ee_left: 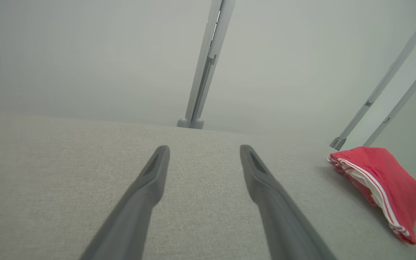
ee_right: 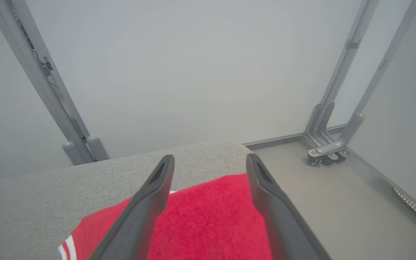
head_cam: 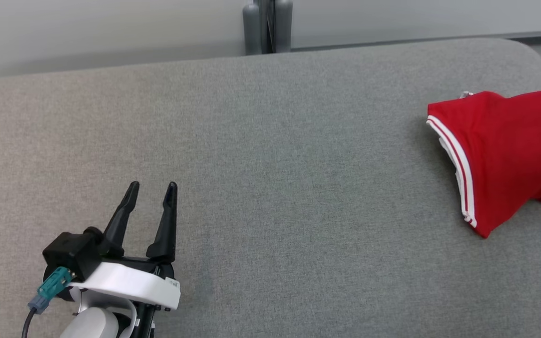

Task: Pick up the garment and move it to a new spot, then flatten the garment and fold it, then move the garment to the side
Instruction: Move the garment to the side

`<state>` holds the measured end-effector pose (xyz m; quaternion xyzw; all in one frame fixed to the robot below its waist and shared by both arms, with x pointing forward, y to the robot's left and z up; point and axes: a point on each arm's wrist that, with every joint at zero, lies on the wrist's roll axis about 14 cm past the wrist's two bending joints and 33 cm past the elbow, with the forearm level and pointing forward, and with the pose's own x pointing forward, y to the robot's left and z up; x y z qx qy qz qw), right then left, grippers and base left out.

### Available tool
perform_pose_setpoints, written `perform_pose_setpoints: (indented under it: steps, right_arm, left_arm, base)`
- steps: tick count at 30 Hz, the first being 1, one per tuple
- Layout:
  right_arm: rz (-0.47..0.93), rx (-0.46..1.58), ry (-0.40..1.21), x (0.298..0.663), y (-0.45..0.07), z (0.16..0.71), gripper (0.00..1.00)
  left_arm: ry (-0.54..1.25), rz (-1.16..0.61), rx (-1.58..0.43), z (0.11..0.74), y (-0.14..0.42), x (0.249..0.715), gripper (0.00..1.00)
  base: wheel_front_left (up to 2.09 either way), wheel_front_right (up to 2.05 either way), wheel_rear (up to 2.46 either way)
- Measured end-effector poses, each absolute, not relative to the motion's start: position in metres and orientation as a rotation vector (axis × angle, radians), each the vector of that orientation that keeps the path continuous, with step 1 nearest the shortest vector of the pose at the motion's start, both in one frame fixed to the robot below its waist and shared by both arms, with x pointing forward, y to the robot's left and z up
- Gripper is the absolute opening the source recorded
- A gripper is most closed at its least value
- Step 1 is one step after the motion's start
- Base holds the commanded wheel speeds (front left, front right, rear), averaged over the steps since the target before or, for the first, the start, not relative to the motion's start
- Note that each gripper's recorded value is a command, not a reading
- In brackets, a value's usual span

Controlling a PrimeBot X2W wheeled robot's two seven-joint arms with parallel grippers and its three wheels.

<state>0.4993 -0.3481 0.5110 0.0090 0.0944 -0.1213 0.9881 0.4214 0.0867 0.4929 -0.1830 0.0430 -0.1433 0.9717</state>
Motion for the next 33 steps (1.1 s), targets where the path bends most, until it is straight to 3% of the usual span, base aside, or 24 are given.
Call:
perform_pose_setpoints:
  steps: [20, 33]
  right_arm:
    - [-0.082, 0.159, -0.092, 0.414, -0.279, 0.544, 1.0]
    - [-0.068, 0.169, -0.117, 0.356, -0.23, 0.549, 1.0]
  left_arm:
    - [0.02, -0.11, -0.253, 0.503, 0.146, 0.387, 1.0]
    - [-0.015, -0.027, -0.248, 0.509, 0.172, 0.367, 1.0]
  base:
    - [0.0, 0.0, 0.0]
    - [0.0, 0.0, 0.0]
